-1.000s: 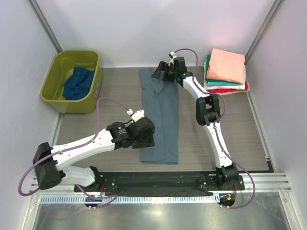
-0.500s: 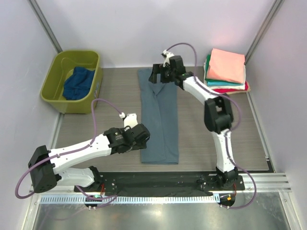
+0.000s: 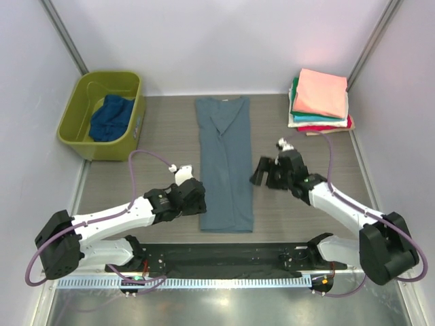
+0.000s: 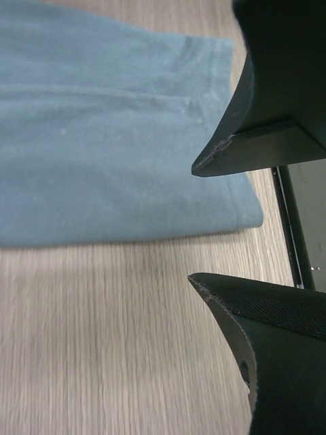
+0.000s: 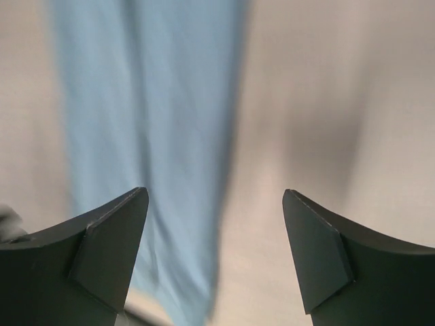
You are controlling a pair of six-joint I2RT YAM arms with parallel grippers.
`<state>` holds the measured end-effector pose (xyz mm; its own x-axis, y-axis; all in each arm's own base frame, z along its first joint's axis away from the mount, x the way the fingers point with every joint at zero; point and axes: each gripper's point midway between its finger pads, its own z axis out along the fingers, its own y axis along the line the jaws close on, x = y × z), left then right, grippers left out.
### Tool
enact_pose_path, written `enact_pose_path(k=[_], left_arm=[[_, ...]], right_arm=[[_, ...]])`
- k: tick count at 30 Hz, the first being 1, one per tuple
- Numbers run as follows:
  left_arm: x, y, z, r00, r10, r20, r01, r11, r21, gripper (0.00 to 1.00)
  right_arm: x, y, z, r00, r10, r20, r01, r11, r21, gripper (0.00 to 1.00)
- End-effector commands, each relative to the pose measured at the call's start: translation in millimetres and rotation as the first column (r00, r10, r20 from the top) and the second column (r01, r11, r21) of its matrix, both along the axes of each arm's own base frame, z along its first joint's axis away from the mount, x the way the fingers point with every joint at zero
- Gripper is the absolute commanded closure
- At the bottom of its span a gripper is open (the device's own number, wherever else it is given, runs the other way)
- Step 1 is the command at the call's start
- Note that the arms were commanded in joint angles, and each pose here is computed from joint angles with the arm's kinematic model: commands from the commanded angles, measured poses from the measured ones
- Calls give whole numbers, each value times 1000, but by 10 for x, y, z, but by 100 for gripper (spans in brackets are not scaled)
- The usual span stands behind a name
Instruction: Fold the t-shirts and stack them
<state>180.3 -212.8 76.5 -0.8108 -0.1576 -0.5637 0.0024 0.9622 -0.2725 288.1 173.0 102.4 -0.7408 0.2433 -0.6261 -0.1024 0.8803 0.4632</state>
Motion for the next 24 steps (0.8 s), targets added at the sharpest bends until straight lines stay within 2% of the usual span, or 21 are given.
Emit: enact_pose_path(k=[1, 6, 8, 10, 17, 20, 24], left_arm=[[21, -255, 64, 997, -66, 25, 69, 991, -114, 40], [-127, -278, -126, 996, -72, -50, 64, 986, -155, 44], [-178, -255, -202, 995, -68, -67, 56, 984, -167, 45], [-228, -243, -265, 994, -63, -87, 46, 982, -182, 46], [-407, -190, -461, 986, -45, -159, 6, 971, -239, 48], [-450, -166, -502, 985, -38, -171, -7, 966, -258, 50], [-474, -167, -499, 985, -45, -170, -4, 961, -278, 50]], right_arm=[[-477, 81, -69, 992, -23, -121, 36, 994, 106, 15], [-1078, 254, -417, 965, 79, -252, -48, 991, 127, 21], [-1237, 274, -564, 953, 80, -292, -40, 990, 138, 24], [-1334, 398, -598, 947, 110, -300, -60, 983, 173, 27], [-1647, 415, -880, 919, 124, -373, -74, 986, 146, 32], [-1700, 422, -916, 913, 130, -387, -76, 985, 152, 42], [-1760, 385, -941, 910, 122, -397, -65, 986, 153, 50]])
